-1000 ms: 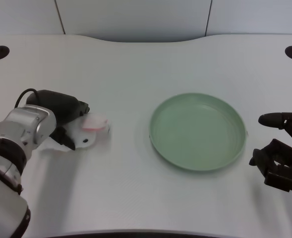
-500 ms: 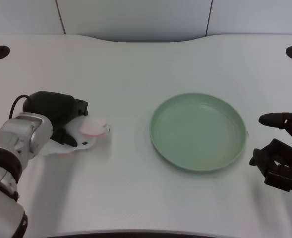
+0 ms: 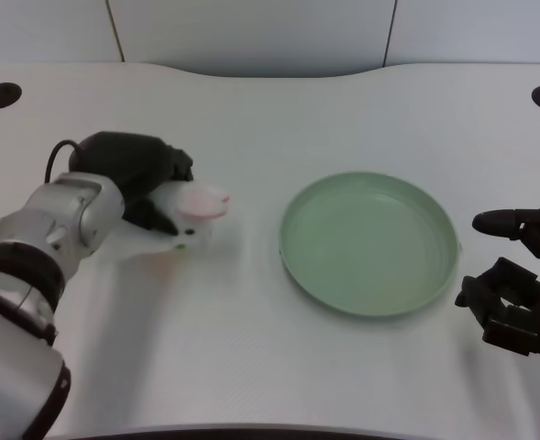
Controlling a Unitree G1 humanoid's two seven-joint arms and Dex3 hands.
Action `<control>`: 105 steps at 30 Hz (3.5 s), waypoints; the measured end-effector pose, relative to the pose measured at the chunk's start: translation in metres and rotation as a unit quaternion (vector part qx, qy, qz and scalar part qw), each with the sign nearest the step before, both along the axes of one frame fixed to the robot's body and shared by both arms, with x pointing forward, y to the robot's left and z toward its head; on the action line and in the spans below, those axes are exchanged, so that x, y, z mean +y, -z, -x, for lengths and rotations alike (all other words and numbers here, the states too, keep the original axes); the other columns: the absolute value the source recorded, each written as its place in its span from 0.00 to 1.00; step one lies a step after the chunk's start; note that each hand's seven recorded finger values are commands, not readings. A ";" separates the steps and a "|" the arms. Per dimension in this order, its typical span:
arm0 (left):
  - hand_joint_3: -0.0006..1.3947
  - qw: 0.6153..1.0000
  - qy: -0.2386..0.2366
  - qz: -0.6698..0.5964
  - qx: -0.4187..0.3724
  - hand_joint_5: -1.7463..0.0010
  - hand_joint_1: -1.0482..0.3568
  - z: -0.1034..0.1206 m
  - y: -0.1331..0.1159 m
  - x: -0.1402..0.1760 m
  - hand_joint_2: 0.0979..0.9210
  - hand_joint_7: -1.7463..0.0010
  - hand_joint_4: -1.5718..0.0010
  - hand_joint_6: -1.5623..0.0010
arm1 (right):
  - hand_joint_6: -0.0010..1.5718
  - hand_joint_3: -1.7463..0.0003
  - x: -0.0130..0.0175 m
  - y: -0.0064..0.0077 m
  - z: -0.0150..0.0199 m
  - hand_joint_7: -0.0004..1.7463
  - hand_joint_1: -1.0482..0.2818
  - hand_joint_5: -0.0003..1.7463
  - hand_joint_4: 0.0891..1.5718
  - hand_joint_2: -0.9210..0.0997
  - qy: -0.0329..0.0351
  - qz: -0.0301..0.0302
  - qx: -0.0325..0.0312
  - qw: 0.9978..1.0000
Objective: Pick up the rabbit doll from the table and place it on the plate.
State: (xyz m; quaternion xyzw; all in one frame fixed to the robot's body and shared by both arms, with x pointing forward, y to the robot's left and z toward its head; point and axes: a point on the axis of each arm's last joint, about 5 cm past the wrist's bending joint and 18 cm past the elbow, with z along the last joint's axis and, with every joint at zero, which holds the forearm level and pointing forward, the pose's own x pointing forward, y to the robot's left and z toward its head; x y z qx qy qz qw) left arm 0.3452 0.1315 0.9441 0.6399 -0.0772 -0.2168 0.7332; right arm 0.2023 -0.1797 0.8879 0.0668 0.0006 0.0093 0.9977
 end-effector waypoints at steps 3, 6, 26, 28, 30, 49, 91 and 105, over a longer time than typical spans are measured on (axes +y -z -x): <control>0.09 0.999 0.023 0.021 -0.013 0.25 0.65 -0.004 -0.012 -0.016 1.00 0.32 0.43 0.39 | 0.32 0.43 0.0020 0.0002 -0.0002 0.75 0.90 0.82 0.45 0.43 0.000 -0.002 0.001 1.000; 0.09 0.998 0.047 0.038 -0.011 0.13 0.67 -0.002 -0.011 -0.036 1.00 0.16 0.42 0.45 | 0.32 0.44 0.0029 0.0003 -0.0003 0.75 0.91 0.82 0.45 0.42 -0.001 -0.002 0.001 1.000; 0.12 0.978 0.192 0.085 0.021 0.01 0.71 0.029 -0.023 -0.151 1.00 0.03 0.46 0.52 | 0.44 0.42 0.0128 -0.0056 -0.0024 0.70 0.99 0.74 0.55 0.48 -0.018 0.036 0.011 0.999; 0.12 0.977 0.192 0.084 0.024 0.01 0.71 0.030 -0.022 -0.152 1.00 0.03 0.47 0.52 | 0.45 0.41 0.0128 -0.0050 -0.0017 0.70 0.99 0.73 0.55 0.49 -0.018 0.038 0.012 0.999; 0.12 0.978 0.191 0.083 0.026 0.01 0.71 0.030 -0.021 -0.152 1.00 0.04 0.47 0.51 | 0.45 0.41 0.0125 -0.0042 -0.0008 0.70 0.99 0.73 0.56 0.49 -0.018 0.039 0.014 0.999; 0.00 0.982 0.175 0.034 0.061 0.73 0.47 0.028 -0.014 -0.144 0.98 0.97 0.51 0.42 | 0.42 0.41 0.0128 -0.0023 0.0022 0.71 0.96 0.74 0.53 0.47 -0.025 0.023 0.010 0.999; 0.11 0.973 0.092 0.172 0.123 0.90 0.16 -0.008 -0.045 -0.066 1.00 0.84 0.98 0.97 | 0.38 0.46 0.0128 -0.0045 -0.0027 0.73 0.95 0.78 0.49 0.41 -0.015 0.016 0.009 1.000; 0.21 0.900 0.039 0.393 0.185 0.40 0.33 -0.001 -0.011 0.003 1.00 0.61 1.00 0.97 | 0.38 0.49 0.0122 -0.0062 -0.0033 0.71 0.95 0.79 0.48 0.37 -0.017 0.017 0.020 1.000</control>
